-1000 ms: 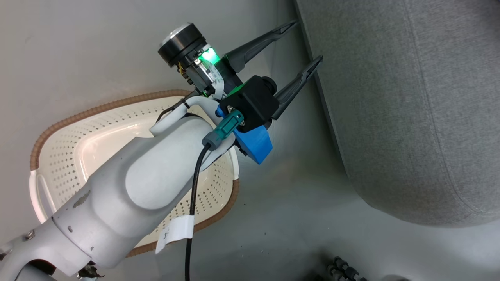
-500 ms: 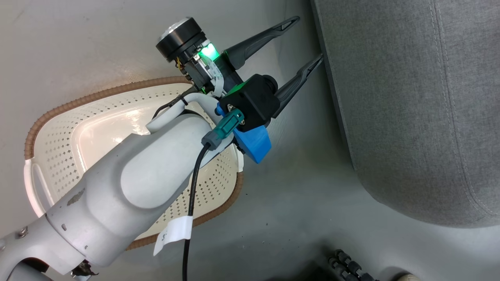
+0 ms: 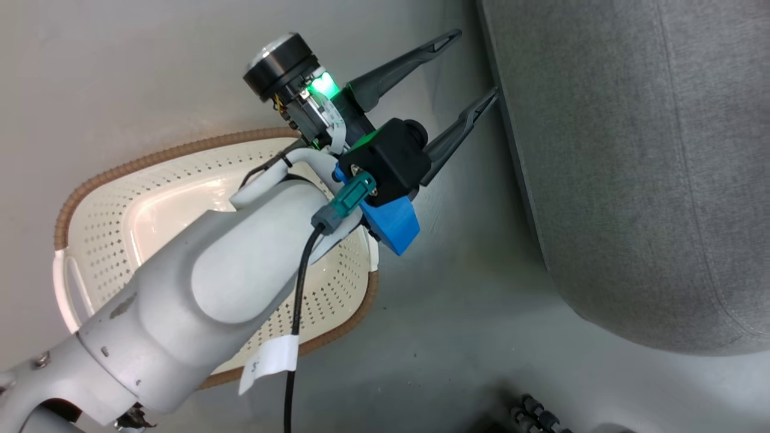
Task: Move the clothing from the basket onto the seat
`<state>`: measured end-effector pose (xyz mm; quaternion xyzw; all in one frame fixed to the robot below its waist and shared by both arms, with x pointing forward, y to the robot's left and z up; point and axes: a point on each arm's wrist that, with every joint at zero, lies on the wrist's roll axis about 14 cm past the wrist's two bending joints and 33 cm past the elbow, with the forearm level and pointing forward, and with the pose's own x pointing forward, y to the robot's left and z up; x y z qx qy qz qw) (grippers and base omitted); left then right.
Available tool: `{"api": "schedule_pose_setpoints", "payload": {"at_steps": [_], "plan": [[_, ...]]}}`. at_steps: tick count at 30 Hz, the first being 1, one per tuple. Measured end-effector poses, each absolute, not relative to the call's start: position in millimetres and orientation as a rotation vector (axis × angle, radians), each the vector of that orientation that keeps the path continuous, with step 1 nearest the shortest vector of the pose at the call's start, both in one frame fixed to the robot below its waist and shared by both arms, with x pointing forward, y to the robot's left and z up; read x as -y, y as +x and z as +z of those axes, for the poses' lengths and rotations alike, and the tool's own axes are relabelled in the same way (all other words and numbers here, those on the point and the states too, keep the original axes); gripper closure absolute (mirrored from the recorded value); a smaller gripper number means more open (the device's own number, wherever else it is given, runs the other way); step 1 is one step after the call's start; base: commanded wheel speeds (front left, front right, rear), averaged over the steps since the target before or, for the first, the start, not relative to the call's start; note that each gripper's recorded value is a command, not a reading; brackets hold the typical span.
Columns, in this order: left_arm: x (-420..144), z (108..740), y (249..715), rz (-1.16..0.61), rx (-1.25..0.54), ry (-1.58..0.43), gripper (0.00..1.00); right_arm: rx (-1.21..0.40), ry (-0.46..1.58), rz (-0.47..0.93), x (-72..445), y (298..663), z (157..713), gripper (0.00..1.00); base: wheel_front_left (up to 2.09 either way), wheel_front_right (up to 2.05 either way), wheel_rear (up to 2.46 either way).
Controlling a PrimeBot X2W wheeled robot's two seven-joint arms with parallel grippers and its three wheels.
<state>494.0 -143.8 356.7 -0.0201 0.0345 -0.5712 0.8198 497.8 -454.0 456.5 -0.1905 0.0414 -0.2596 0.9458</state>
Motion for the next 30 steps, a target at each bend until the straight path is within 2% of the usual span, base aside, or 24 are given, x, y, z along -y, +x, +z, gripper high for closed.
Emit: {"api": "schedule_pose_setpoints", "payload": {"at_steps": [10, 14, 23, 30], "plan": [[149, 397, 485, -1.203, -0.017, -0.042, 0.0, -0.101, -0.361, -0.542, 439, 439, 463, 0.0, 0.0, 0.0, 0.0], [146, 411, 480, -1.181, -0.011, -0.038, 0.0, -0.066, -0.351, -0.536, 431, 427, 479, 0.0, 0.0, 0.0, 0.0], [123, 461, 487, -1.037, 0.036, -0.071, 0.0, 0.066, -0.335, -0.38, 377, 440, 519, 0.0, 0.0, 0.0, 0.0], [71, 504, 504, -0.825, 0.105, -0.102, 0.0, 0.154, -0.292, -0.186, 311, 464, 538, 0.0, 0.0, 0.0, 0.0]]}}
